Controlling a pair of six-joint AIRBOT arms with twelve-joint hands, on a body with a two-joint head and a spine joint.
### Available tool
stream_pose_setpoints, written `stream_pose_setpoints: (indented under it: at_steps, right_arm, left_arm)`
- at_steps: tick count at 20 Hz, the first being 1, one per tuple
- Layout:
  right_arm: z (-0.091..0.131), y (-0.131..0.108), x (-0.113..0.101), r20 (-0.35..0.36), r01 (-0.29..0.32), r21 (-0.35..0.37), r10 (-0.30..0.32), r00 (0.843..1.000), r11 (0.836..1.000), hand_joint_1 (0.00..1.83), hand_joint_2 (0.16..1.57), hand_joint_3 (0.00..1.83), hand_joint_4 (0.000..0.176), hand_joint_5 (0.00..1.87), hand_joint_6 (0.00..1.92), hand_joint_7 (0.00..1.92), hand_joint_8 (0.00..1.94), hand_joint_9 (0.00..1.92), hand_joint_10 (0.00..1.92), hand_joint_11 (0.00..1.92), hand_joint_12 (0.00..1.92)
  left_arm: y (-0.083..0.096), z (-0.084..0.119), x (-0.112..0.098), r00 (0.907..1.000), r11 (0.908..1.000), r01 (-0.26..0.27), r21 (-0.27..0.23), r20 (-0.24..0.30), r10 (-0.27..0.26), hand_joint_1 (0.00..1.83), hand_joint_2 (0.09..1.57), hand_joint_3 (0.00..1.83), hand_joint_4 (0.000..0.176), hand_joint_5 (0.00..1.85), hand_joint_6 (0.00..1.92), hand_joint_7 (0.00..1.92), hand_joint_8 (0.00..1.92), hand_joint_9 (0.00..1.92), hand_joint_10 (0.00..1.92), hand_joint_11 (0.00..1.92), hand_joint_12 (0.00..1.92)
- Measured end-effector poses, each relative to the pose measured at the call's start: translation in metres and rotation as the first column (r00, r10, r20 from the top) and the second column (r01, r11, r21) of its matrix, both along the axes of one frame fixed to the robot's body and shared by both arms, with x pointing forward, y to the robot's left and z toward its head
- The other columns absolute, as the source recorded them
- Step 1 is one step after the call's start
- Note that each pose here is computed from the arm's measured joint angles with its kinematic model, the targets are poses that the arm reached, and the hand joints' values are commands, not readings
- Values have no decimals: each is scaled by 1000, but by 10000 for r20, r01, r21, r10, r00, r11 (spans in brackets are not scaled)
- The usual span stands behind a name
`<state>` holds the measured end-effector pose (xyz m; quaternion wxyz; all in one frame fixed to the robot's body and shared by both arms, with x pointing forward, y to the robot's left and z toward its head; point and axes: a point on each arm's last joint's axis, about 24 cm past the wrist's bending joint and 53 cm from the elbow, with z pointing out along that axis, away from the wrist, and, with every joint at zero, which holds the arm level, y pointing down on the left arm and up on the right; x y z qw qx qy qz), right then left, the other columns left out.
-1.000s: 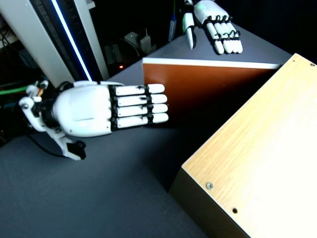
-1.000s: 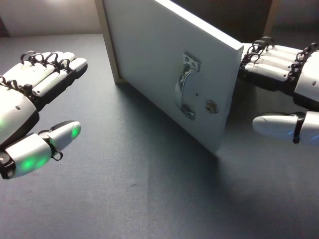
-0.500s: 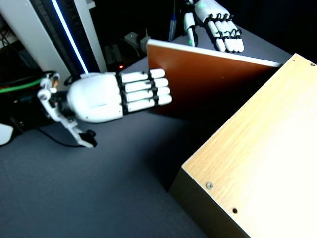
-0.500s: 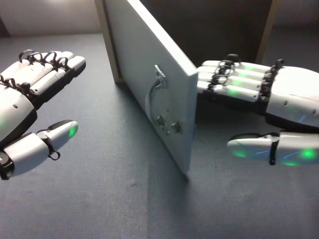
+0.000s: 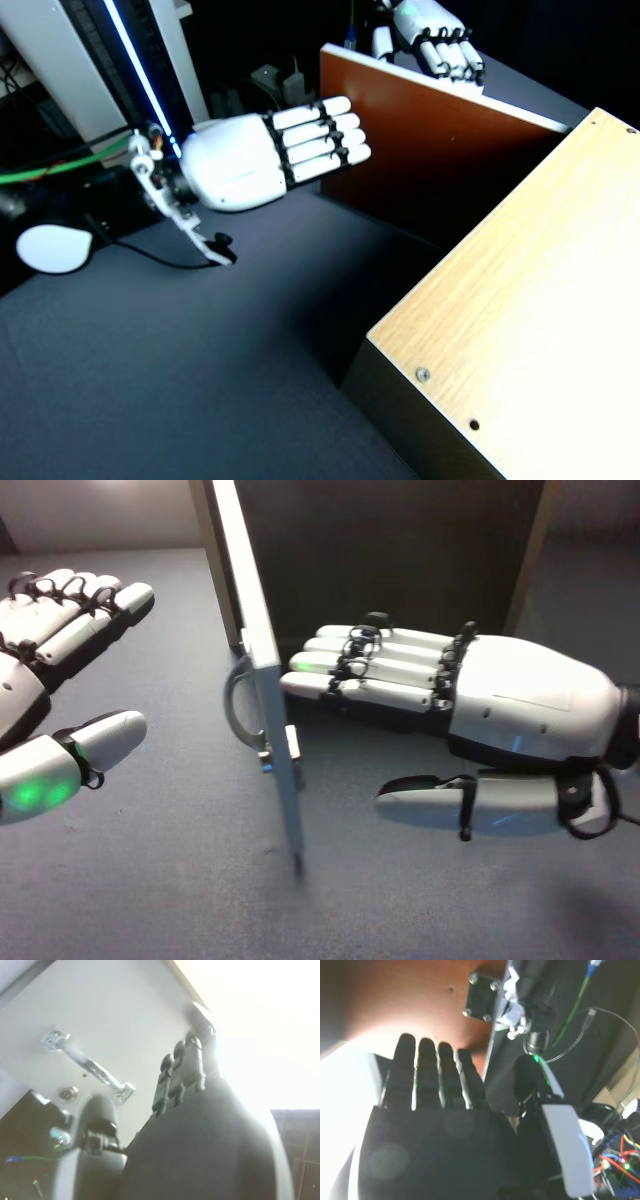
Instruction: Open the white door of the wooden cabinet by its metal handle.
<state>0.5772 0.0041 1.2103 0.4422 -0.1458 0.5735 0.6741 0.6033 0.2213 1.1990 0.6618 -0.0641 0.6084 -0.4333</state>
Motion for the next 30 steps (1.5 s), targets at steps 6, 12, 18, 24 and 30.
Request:
stream_pose_setpoints:
  at_steps: [6,12,18,24,30]
  right_arm:
    - [8,29,-15,223,-737,326,730,9971,9967,730,1318,0,0,0,0,0,0,0,0,0,0]
    - [13,53,-24,347,-1200,488,1184,9924,9916,691,1337,0,0,0,0,0,0,0,0,0,0]
    - [15,72,-35,402,-1600,576,1579,9866,9854,193,1520,9,0,0,0,0,0,0,0,0,0]
    - [16,77,-38,467,-1737,559,1713,9841,9832,307,1482,43,0,0,0,0,0,0,0,0,0]
    - [23,19,8,-236,35,800,-17,9997,9968,364,1476,19,0,21,6,0,0,0,0,0,0]
  left_arm:
    - [17,-2,3,9984,9981,-562,261,-60,564,0,1231,14,0,100,0,217,1,310,4,0,1025]
    - [32,1,5,9948,9940,-1022,379,37,1022,0,1232,13,0,100,0,217,1,310,3,0,1028]
    - [36,2,7,9926,9915,-1214,461,105,1210,0,1232,12,0,100,0,218,1,310,3,0,1029]
    - [36,3,6,9920,9914,-1259,363,115,1255,0,1232,11,0,100,0,218,1,310,3,0,1029]
    - [34,4,-3,9930,9928,-1177,220,160,1174,0,1233,10,0,100,0,218,1,310,3,0,1030]
